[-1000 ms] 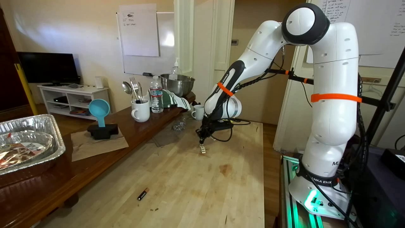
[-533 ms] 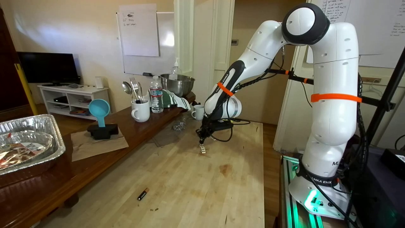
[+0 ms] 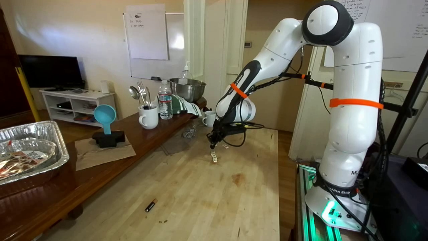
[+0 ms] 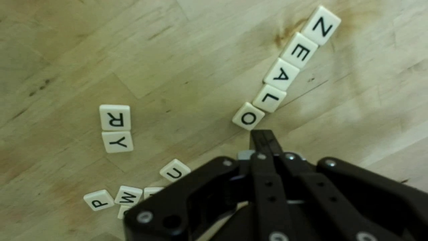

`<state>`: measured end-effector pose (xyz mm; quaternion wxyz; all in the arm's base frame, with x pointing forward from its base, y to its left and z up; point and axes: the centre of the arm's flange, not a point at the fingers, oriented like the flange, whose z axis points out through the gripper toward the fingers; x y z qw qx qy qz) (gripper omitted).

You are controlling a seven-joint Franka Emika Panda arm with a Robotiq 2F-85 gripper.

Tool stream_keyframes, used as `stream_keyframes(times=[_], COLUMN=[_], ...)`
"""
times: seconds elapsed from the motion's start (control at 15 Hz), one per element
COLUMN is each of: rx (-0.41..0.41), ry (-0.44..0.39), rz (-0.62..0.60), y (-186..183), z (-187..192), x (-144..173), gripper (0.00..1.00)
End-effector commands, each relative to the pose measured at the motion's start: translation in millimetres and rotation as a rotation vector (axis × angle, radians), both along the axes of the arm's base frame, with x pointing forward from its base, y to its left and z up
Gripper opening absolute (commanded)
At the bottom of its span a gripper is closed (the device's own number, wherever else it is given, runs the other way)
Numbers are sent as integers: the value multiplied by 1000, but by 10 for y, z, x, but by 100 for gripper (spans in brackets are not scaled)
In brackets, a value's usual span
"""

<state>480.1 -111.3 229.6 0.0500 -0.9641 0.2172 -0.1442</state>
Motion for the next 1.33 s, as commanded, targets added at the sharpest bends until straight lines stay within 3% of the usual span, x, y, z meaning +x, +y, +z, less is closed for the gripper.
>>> stream_keyframes(times=[0.0,0.53,0.73,1.27], rx=[16,-15,-30,19], ry=[13,-33,-34,44], rz=[9,-103,-92,315], y=[-62,-589,-780,-929], z=[121,228,228,233], x=[-55,73,146,249], gripper=[0,0,0,0])
